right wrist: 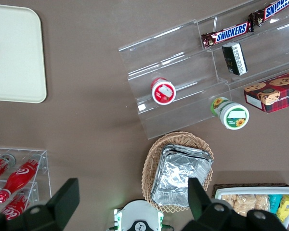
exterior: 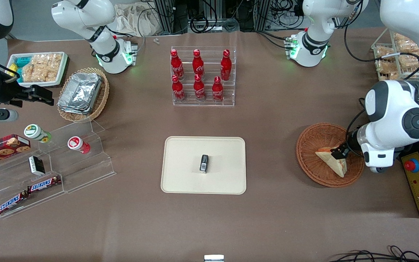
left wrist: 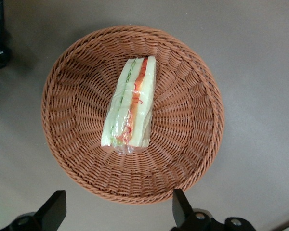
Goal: Place sandwich from basket to tray
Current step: 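Lower the open left gripper onto the sandwich and close on it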
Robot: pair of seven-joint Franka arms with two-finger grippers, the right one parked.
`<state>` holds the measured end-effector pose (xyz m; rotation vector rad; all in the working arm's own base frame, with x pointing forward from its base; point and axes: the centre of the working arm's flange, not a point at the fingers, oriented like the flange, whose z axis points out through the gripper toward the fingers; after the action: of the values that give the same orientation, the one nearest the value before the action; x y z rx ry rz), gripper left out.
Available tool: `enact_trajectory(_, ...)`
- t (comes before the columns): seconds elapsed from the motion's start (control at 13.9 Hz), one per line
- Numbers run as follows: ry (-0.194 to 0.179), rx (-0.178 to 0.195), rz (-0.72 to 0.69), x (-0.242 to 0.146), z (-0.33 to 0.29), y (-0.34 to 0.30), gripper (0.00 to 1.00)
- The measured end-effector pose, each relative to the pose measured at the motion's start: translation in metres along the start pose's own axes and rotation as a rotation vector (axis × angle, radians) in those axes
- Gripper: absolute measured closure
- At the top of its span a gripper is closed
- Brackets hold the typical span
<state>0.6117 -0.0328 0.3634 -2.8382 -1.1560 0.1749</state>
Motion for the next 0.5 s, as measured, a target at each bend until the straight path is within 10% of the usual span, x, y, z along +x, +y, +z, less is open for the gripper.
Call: enact_trajectory(0.5, 0.052, -0.058, -0.019, 0.004, 0.078, -0.014, 0.0)
